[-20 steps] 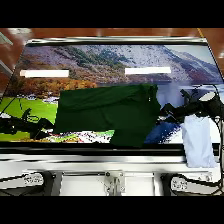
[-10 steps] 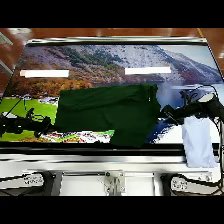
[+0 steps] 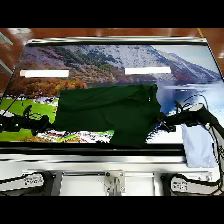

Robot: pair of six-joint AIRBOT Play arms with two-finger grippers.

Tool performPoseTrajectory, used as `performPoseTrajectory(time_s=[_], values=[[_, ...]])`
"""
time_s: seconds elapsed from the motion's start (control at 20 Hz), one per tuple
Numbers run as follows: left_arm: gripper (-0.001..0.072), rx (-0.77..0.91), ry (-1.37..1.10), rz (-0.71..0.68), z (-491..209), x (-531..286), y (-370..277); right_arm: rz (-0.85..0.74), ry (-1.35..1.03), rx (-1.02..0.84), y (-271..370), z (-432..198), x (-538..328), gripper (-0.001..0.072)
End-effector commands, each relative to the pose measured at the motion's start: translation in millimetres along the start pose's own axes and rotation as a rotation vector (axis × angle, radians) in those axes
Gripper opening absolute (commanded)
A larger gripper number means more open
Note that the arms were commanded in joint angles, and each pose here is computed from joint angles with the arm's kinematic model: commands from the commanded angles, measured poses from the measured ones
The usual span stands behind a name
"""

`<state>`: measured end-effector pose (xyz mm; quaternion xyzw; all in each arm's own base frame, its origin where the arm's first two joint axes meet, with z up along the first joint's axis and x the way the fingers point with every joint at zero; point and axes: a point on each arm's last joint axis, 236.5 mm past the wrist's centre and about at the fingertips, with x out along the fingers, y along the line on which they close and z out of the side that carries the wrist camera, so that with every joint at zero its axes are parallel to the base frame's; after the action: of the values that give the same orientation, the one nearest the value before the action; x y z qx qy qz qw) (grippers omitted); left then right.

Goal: Fold the shirts.

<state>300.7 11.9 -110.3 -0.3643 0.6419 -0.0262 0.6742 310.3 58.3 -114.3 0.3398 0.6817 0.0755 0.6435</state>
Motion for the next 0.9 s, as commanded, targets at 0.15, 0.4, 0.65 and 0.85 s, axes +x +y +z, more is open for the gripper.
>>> performPoseTrajectory(time_s=[0.15,0.4,0.65,0.85], values=[[0.0041,0.032,-0.012,-0.017,0.1,-7.8,-8.9,-0.034,-0.013,-0.034,23.7,-3.8,44.0,0.0057],[0.004,0.299,-0.359,-0.003,49.4,-113.0,-73.7,0.038,-0.257,-0.392,105.9,29.1,-53.5,0.0061],[0.0041,0.692,-1.076,-0.043,9.9,-372.3,-239.3,0.103,-1.138,-0.812,271.2,6.4,-354.1,0.0062],[0.0041,0.928,-1.574,-0.066,-134.1,-522.4,-321.7,0.123,-1.736,-0.972,319.6,-137.5,-541.1,0.0061]])
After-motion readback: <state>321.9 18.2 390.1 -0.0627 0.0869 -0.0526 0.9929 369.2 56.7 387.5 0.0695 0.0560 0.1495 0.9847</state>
